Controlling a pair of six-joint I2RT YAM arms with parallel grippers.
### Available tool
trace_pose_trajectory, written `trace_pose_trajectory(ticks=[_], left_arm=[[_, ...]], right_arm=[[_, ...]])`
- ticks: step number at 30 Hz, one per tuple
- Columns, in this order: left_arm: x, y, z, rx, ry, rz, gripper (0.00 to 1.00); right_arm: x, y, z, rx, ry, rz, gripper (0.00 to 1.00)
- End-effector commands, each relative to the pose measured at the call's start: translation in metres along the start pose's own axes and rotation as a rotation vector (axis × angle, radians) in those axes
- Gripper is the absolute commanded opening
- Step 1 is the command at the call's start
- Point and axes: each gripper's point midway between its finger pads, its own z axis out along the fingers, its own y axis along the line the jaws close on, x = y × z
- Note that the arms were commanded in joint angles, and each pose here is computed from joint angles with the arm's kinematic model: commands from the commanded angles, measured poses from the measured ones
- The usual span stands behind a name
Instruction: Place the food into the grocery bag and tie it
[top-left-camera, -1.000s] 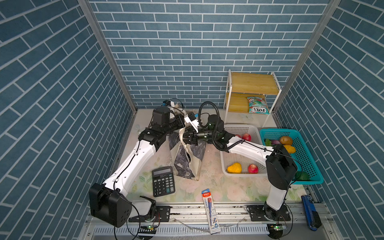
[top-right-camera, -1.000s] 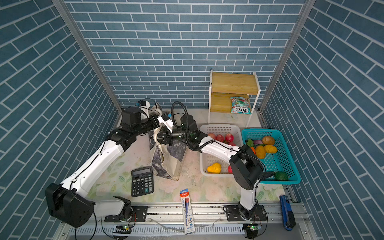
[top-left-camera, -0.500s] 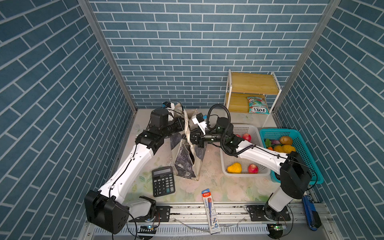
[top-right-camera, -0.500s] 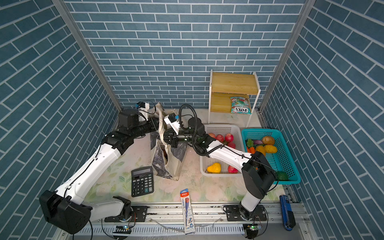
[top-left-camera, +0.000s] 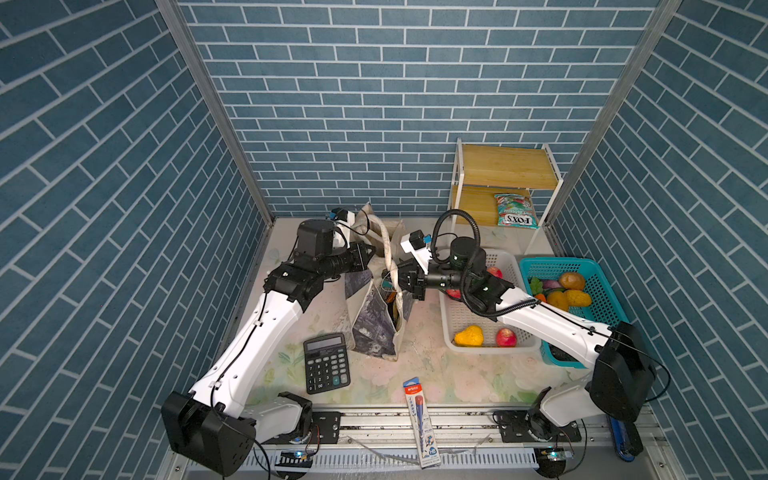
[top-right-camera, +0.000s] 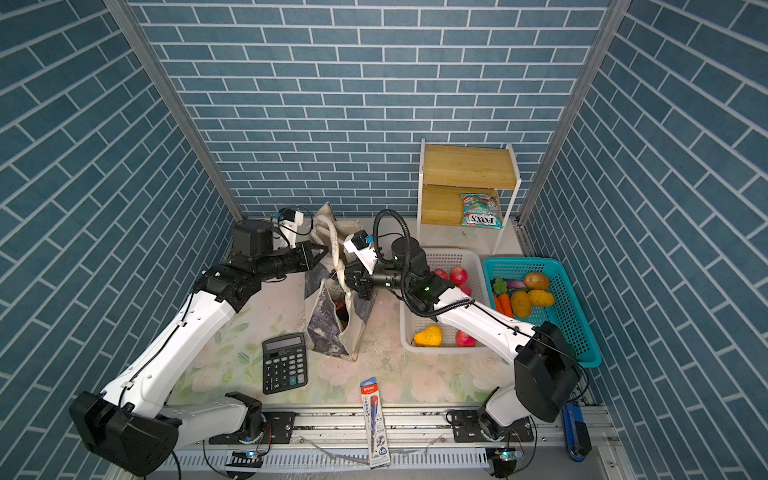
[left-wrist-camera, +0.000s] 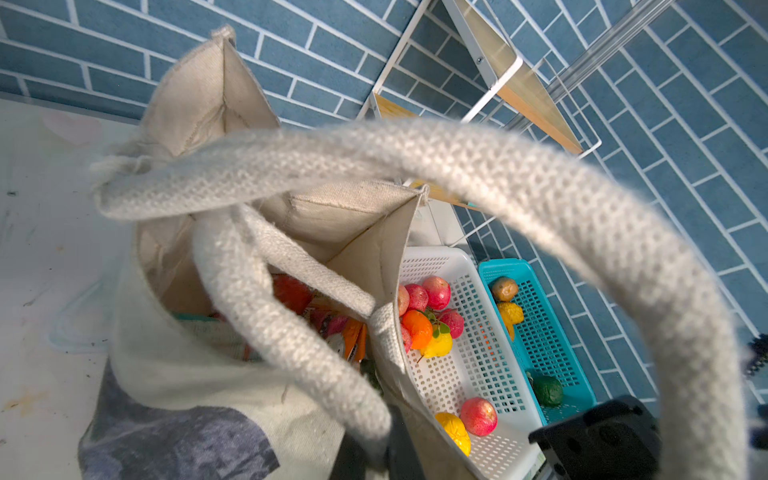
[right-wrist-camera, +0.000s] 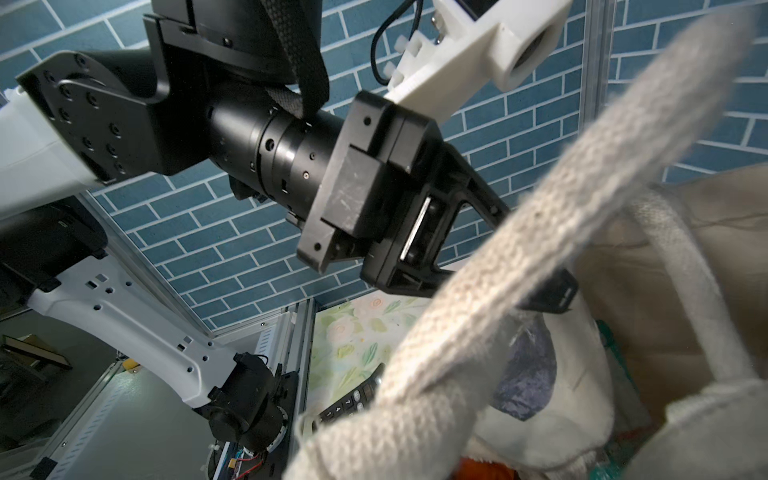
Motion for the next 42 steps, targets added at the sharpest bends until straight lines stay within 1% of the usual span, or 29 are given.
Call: trace_pose_trajectory(ticks=[1,4,7,12,18,22,27,31,33,38,40,41,42], left_arm=[[0.002,-0.006,-0.013,0.031,0.016,0.004,0.00],[-0.002,-0.010,-0.021,0.063,0.000,-0.012,0.00],[-0.004,-0.011,-0.031,0.056,-0.007,-0.009,0.00],[0.000,0.006,-0.042,-0.028,0.018,-0.003,0.00],[0.010,0.041,-0.048,-0.153,0.045,-0.022,0.00],[0.016,0.064,-0.051,-0.247,0.061,-0.026,0.00],[0.021,0.089,-0.053,-0.353,0.086,-0.031,0.00],[0.025,0.108,-0.055,-0.427,0.104,-0.056,0.00],[0.025,0.119,-0.061,-0.480,0.095,-0.064,0.00],[0.019,0.150,-0.084,-0.628,0.035,-0.094,0.00],[0.016,0.158,-0.093,-0.648,-0.003,-0.119,0.00],[0.016,0.160,-0.094,-0.643,-0.015,-0.131,0.00],[0.014,0.159,-0.094,-0.628,-0.023,-0.132,0.00]], right_arm=[[-0.009,-0.006,-0.017,0.080,0.006,-0.094,0.00],[-0.003,-0.011,-0.024,0.121,0.040,-0.106,0.00],[0.001,-0.018,-0.032,0.176,0.069,-0.125,0.00],[-0.004,-0.028,-0.045,0.263,0.039,-0.154,0.00],[-0.022,-0.040,-0.063,0.378,-0.098,-0.178,0.00],[-0.033,-0.050,-0.081,0.460,-0.214,-0.169,0.00],[-0.045,-0.058,-0.101,0.521,-0.331,-0.160,0.00],[-0.051,-0.067,-0.124,0.604,-0.437,-0.142,0.00],[-0.052,-0.075,-0.139,0.666,-0.487,-0.124,0.00],[-0.043,-0.103,-0.191,0.884,-0.621,-0.038,0.00],[-0.037,-0.114,-0.210,0.962,-0.660,0.006,0.00],[-0.034,-0.119,-0.216,0.990,-0.658,0.022,0.00],[-0.031,-0.122,-0.216,0.990,-0.635,0.023,0.00]])
